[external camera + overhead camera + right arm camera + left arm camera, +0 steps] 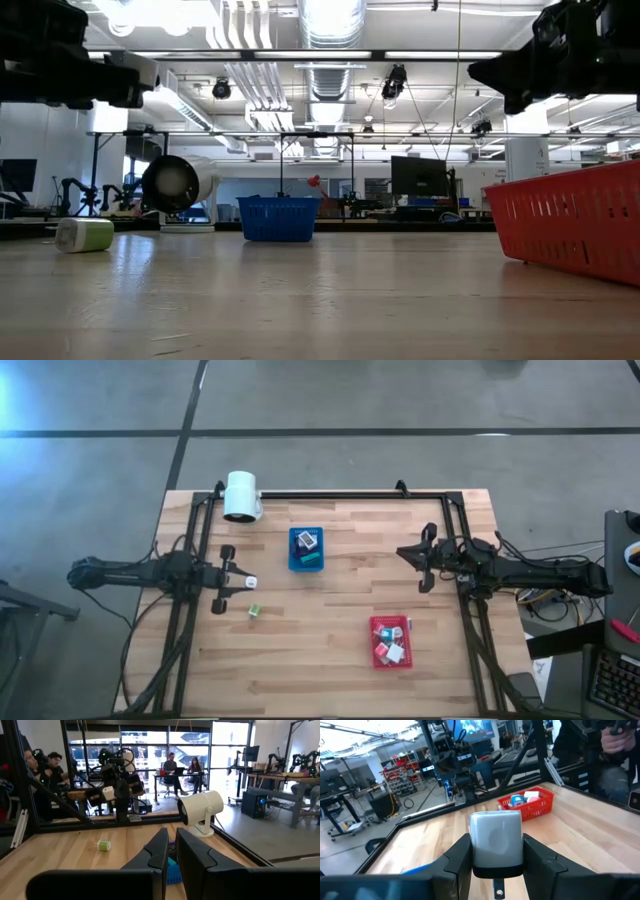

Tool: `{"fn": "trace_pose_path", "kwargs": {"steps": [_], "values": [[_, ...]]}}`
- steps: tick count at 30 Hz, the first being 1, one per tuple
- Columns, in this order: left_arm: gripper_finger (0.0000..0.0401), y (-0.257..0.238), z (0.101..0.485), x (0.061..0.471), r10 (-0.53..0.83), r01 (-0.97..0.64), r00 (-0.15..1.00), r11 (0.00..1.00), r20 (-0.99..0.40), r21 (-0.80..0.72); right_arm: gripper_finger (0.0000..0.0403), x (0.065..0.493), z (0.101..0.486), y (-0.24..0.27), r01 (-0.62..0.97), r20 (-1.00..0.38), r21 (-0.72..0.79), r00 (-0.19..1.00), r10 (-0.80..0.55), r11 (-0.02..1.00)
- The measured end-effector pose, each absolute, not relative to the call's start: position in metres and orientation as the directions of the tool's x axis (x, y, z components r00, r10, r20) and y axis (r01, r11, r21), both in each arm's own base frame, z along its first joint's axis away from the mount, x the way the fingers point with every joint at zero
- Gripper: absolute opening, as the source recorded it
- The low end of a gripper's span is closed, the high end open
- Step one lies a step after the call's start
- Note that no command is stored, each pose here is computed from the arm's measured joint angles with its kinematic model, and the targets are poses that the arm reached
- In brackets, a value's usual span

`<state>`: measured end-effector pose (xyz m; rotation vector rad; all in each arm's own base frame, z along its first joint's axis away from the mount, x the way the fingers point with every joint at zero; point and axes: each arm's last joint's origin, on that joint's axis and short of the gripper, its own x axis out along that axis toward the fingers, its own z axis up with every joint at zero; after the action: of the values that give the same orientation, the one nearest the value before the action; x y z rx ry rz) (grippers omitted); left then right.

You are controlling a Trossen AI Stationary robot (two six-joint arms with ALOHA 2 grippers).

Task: Pick & Place Office items
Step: Put the white and black charger adapter into the red bin

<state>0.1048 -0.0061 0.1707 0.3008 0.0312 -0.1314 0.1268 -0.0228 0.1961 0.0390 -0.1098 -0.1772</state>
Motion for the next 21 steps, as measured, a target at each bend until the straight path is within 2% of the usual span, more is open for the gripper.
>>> {"fn": "trace_pose_path", "kwargs": {"steps": [21], "values": [[0.0133,-0.0025,0.1629,0.1052,-0.093,0.103,0.994,0.957,-0.049,0.272,0.0034,0.1267,0.1943,-0.0219,0.150,0.106,0.030,0.983,-0.152,0.988]]}}
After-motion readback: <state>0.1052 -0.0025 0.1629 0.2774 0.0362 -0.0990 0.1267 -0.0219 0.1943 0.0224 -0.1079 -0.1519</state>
